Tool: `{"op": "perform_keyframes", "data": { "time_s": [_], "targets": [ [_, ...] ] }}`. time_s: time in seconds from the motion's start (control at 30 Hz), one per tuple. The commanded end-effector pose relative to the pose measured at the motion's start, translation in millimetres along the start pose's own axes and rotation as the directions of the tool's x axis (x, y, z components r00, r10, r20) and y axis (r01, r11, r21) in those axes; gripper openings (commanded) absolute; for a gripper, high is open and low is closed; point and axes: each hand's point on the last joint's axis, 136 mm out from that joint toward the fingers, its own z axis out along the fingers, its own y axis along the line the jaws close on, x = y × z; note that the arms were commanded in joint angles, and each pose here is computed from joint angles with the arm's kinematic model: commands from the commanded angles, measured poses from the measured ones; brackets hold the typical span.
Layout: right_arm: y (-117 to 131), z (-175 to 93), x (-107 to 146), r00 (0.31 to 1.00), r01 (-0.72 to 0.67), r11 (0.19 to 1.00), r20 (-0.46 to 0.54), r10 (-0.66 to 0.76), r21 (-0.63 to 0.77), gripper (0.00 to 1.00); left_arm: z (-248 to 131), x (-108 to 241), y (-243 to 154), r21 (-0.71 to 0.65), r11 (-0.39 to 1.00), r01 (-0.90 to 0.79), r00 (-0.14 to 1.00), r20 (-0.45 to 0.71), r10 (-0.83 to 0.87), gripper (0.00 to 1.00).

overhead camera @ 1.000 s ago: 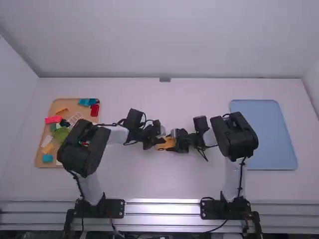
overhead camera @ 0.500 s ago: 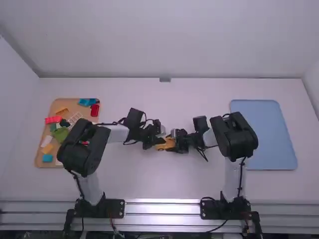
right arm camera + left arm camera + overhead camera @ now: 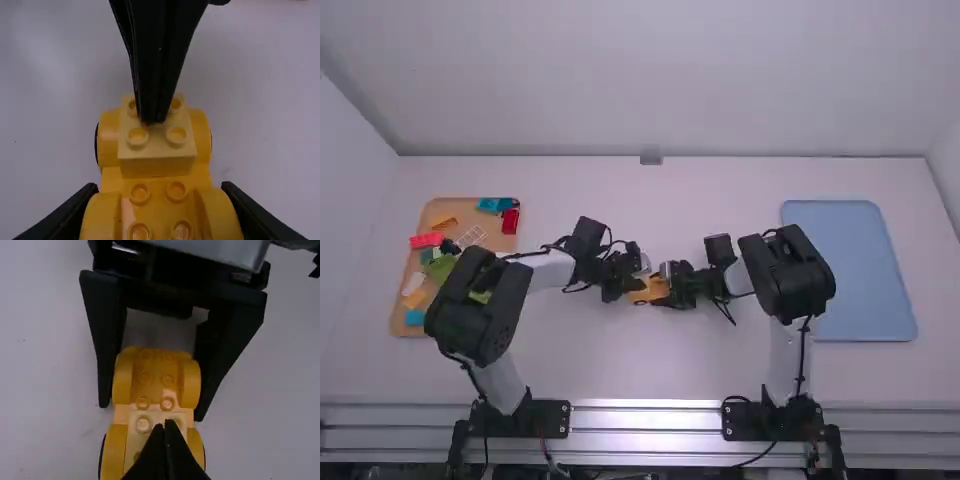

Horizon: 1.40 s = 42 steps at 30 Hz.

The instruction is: Assemble lego blocks to make yellow taxi

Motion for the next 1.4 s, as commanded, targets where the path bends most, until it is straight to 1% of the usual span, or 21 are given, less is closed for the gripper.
{"op": "perform_keyframes", "data": {
  "time_s": [0.0,0.1,0.2,0.33,0.47,0.53,0.6,0.7,0.77,0.83,0.93,0.97,1.03,1.07,1.1,1.17,1.2,1.23,1.3,1.37],
  "targets": [
    [-0.5,-1.1,6.6,1.000,-0.014,1.000,-0.008,0.015,0.006,0.52,-1.2,21.8,-0.8,-0.034,0.999,0.028,0.995,-0.090,-0.031,0.02],
    [-0.5,-1.3,6.6,1.000,-0.015,1.000,-0.008,0.015,0.006,0.52,-2.0,39.3,1.5,-0.078,0.994,0.081,0.983,-0.160,-0.093,0.02],
    [-0.5,-1.3,6.6,1.000,-0.015,1.000,-0.008,0.015,0.006,0.52,-1.6,51.4,-2.8,-0.087,0.992,0.093,0.975,-0.192,-0.109,0.02],
    [-0.5,-1.3,6.6,1.000,-0.015,1.000,-0.008,0.015,0.006,0.52,2.4,58.5,-5.7,-0.099,0.986,0.133,0.972,-0.180,-0.149,0.02],
    [-0.5,-1.1,6.6,1.000,-0.015,1.000,-0.008,0.015,0.006,0.52,3.0,56.9,-3.4,-0.106,0.987,0.122,0.976,-0.170,-0.139,0.02],
    [-0.4,-1.1,6.6,1.000,-0.015,1.000,-0.008,0.015,0.005,0.52,4.9,48.1,-2.2,-0.096,0.990,0.104,0.983,-0.143,-0.117,0.02],
    [-0.6,-1.3,6.5,1.000,-0.014,1.000,-0.007,0.014,0.006,0.52,3.7,32.1,0.7,-0.081,0.995,0.064,0.993,-0.095,-0.072,0.02],
    [-0.6,-1.3,6.6,1.000,-0.015,1.000,-0.008,0.015,0.006,0.53,-9.0,5.4,9.7,-0.097,0.995,-0.013,0.999,-0.042,0.009,0.02],
    [-0.8,-1.3,6.5,1.000,-0.014,1.000,-0.008,0.014,0.007,0.57,-25.9,-21.0,24.8,-0.178,0.981,-0.073,0.997,-0.030,0.069,0.02],
    [-1.6,-1.2,6.6,1.000,-0.009,1.000,-0.009,0.010,0.010,0.58,-39.8,-34.3,37.7,-0.257,0.963,-0.083,0.996,-0.040,0.075,0.02],
    [-6.6,-1.3,5.2,1.000,-0.002,1.000,-0.008,0.003,0.027,0.58,-66.9,-50.7,55.8,-0.400,0.914,-0.063,0.997,-0.055,0.044,0.02],
    [-7.5,-1.4,4.9,1.000,-0.002,1.000,-0.008,0.002,0.030,0.58,-69.5,-51.8,57.1,-0.413,0.909,-0.059,0.998,-0.056,0.039,0.02],
    [-12.4,-1.6,3.4,1.000,-0.005,0.999,-0.006,0.005,0.047,0.58,-86.0,-55.0,64.7,-0.487,0.873,-0.025,0.998,-0.056,-0.002,0.02],
    [-13.5,-1.6,3.5,1.000,-0.006,0.999,-0.008,0.006,0.051,0.58,-89.3,-55.3,66.0,-0.500,0.866,-0.015,0.998,-0.053,-0.014,0.03],
    [-14.8,-1.7,3.5,1.000,-0.011,0.998,-0.009,0.011,0.056,0.62,-94.1,-56.0,67.0,-0.518,0.855,0.010,0.998,-0.045,-0.039,0.06],
    [-16.2,-1.8,2.8,1.000,-0.008,0.998,-0.008,0.008,0.061,0.64,-101.1,-56.1,67.7,-0.546,0.836,0.051,0.996,-0.034,-0.082,0.26],
    [-16.2,-1.8,2.9,1.000,-0.008,0.998,-0.008,0.008,0.061,0.64,-102.5,-55.8,67.4,-0.551,0.832,0.064,0.995,-0.030,-0.097,0.30],
    [-16.3,-1.8,3.0,1.000,-0.008,0.998,-0.008,0.008,0.061,0.65,-103.0,-55.8,66.8,-0.552,0.831,0.073,0.994,-0.027,-0.104,0.30],
    [-16.2,-1.8,2.8,1.000,-0.008,0.998,-0.008,0.008,0.061,0.67,-103.0,-55.9,65.9,-0.548,0.833,0.074,0.994,-0.025,-0.106,0.37],
    [-16.8,-2.6,3.2,1.000,-0.009,0.998,-0.008,0.009,0.063,0.76,-102.8,-55.4,65.6,-0.547,0.833,0.083,0.993,-0.022,-0.114,0.54]
  ]
}}
